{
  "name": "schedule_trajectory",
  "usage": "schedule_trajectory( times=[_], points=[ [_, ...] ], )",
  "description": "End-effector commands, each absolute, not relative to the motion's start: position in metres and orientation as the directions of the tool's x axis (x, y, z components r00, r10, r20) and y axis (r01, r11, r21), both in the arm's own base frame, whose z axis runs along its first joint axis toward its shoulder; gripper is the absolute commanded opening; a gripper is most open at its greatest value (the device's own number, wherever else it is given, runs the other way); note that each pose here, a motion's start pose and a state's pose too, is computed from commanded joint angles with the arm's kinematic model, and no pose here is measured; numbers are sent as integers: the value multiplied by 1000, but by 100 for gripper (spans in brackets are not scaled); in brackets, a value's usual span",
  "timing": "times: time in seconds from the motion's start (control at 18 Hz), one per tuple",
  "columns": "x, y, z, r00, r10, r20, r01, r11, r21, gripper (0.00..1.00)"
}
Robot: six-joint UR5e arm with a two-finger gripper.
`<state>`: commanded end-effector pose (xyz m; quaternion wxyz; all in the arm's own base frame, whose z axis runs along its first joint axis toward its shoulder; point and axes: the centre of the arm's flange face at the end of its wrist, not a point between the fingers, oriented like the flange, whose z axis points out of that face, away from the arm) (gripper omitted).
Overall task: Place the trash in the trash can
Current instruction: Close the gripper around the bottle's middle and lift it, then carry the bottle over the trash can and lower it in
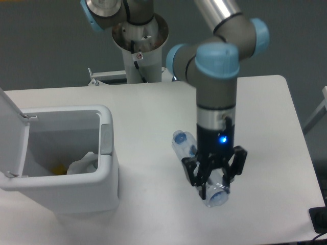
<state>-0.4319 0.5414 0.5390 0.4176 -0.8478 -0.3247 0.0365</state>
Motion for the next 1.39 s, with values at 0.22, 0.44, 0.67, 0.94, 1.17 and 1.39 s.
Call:
schedule_trajectory(
  times=[0.22,0.44,0.67,0.94,1.17,1.39],
  points=[
    [-393,534,601,832,499,243,464,-384,-799,60],
    [-341,543,633,872,433,226,405,-384,-830,59],
    [-292,570,631,908,357,219,366,-423,-829,59],
    [-238,600,612,942,261,212,318,-485,-815,59],
    [-207,618,583,963,191,191,266,-546,-795,60],
    [-201,629,566,969,165,185,247,-573,-781,73]
  ],
)
